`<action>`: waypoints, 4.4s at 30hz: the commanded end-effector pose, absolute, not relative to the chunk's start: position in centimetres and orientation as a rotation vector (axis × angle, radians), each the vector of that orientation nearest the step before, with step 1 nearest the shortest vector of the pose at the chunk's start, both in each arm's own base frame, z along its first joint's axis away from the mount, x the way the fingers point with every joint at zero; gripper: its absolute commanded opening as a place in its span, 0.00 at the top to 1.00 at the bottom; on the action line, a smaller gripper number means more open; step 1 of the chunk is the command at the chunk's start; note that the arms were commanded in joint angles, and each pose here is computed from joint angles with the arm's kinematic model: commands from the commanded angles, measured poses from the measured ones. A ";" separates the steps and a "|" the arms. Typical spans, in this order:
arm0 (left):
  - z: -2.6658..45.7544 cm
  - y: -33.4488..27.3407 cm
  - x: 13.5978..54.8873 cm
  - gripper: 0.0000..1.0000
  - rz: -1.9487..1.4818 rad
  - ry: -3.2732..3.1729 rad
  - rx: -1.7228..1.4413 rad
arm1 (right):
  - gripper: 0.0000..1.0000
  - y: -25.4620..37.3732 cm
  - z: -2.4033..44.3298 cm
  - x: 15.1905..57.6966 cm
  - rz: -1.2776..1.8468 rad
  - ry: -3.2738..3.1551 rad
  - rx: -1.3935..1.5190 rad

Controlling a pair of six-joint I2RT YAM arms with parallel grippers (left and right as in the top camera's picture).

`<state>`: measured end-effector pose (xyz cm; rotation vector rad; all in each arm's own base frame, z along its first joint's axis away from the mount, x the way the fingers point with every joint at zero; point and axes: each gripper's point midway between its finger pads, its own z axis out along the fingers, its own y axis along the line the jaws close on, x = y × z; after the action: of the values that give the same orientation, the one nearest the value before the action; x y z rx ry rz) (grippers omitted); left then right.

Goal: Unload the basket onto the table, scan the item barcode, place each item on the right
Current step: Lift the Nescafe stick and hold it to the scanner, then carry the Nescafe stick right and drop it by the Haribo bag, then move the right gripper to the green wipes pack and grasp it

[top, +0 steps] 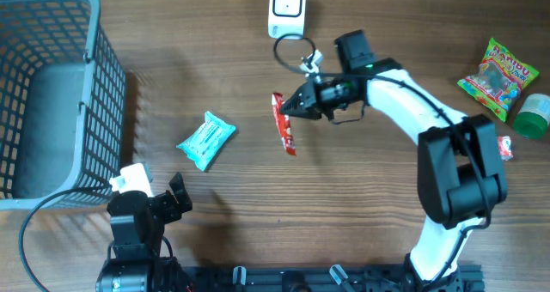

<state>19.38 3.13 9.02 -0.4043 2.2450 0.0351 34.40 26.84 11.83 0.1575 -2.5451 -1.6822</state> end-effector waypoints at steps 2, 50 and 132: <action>9.0 3.3 19.4 0.00 0.052 2.244 -0.395 | 0.96 27.8 19.9 31.2 -2.097 -2.028 0.357; 9.0 3.3 19.4 0.00 0.052 2.244 -0.395 | 0.95 22.1 16.9 51.2 -1.513 -3.504 -0.638; 9.0 3.3 19.4 0.00 0.052 2.244 -0.395 | 0.01 33.8 13.6 37.2 -1.083 -2.952 -0.185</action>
<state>19.38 3.13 9.02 -0.4043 2.2454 0.0352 38.37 29.89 13.68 -0.0182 -2.9695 -1.0987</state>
